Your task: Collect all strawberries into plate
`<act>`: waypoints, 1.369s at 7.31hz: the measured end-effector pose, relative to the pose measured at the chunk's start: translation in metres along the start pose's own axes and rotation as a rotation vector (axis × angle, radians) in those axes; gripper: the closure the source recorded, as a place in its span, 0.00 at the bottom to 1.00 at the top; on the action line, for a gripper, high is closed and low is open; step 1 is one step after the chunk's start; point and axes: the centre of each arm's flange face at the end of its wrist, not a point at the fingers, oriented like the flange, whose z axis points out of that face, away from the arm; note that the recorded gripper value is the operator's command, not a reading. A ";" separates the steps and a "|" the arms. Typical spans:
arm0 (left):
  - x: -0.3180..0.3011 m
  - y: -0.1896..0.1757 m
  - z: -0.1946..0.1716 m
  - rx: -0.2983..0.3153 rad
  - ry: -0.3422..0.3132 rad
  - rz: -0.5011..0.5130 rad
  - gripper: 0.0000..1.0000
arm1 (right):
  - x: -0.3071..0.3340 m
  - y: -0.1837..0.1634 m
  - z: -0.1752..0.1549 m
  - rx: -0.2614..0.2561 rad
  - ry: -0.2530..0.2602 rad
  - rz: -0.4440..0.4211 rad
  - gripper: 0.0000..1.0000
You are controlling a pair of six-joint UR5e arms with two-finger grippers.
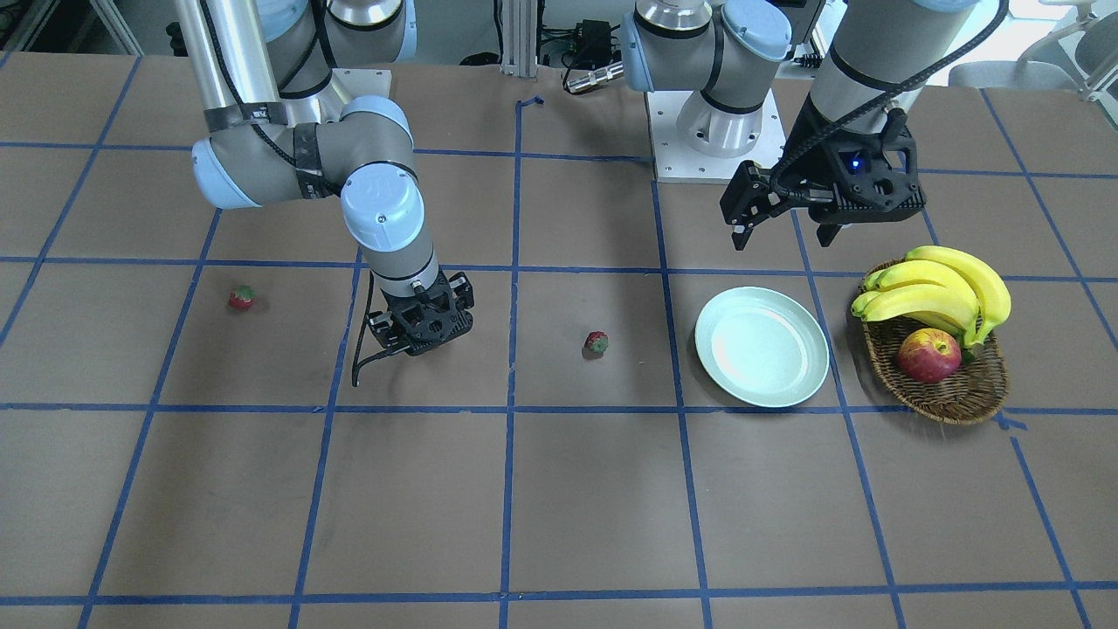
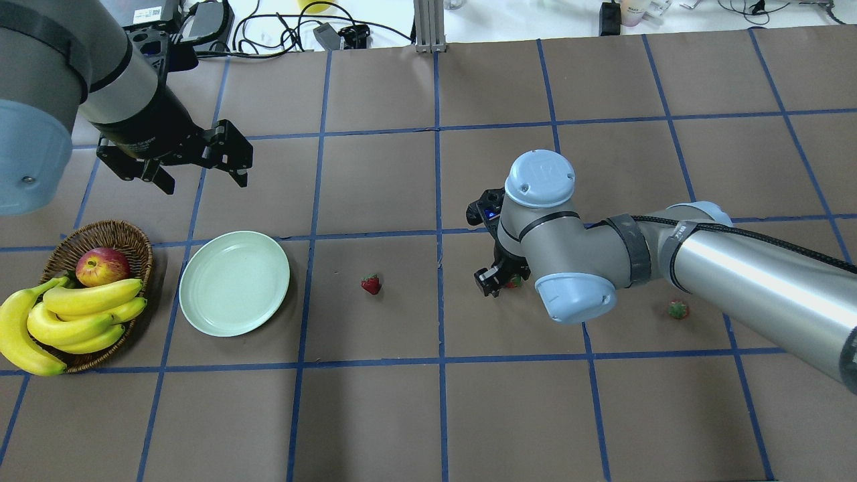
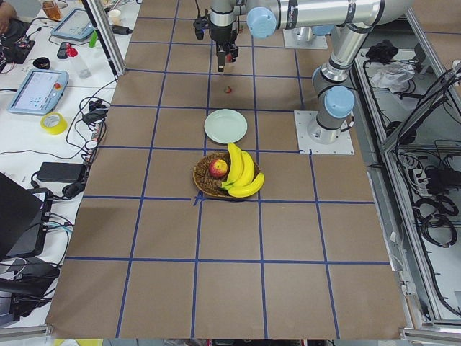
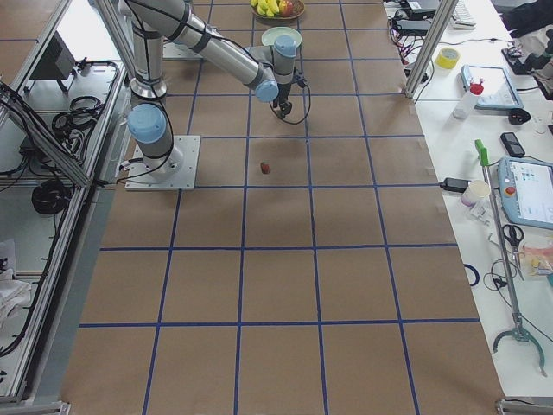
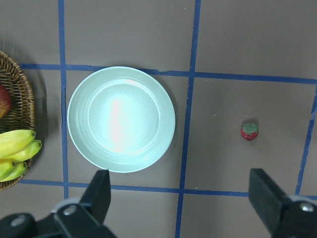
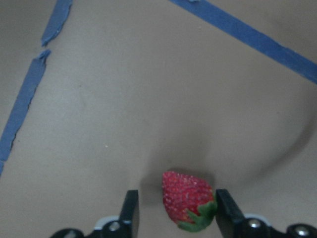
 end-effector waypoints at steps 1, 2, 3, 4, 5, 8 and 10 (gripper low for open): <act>0.000 0.000 0.000 0.000 -0.003 0.001 0.00 | 0.001 -0.001 -0.001 0.000 0.010 0.003 1.00; 0.000 0.000 0.000 0.000 -0.004 0.001 0.00 | 0.001 -0.004 -0.006 0.012 0.015 0.008 1.00; 0.000 0.000 0.000 0.000 -0.005 0.001 0.00 | -0.005 -0.012 -0.018 0.042 0.019 0.026 1.00; -0.001 0.000 0.000 -0.001 -0.005 0.001 0.00 | -0.028 -0.027 -0.036 0.082 0.020 0.056 1.00; -0.001 0.000 0.000 -0.001 -0.005 0.001 0.00 | -0.065 -0.038 -0.051 0.112 0.015 0.096 1.00; -0.001 0.000 0.000 0.000 -0.006 0.006 0.00 | -0.163 -0.040 -0.043 0.116 -0.058 0.295 0.82; -0.001 -0.001 0.000 0.003 -0.004 0.008 0.00 | -0.175 -0.050 -0.010 0.094 -0.065 0.431 0.00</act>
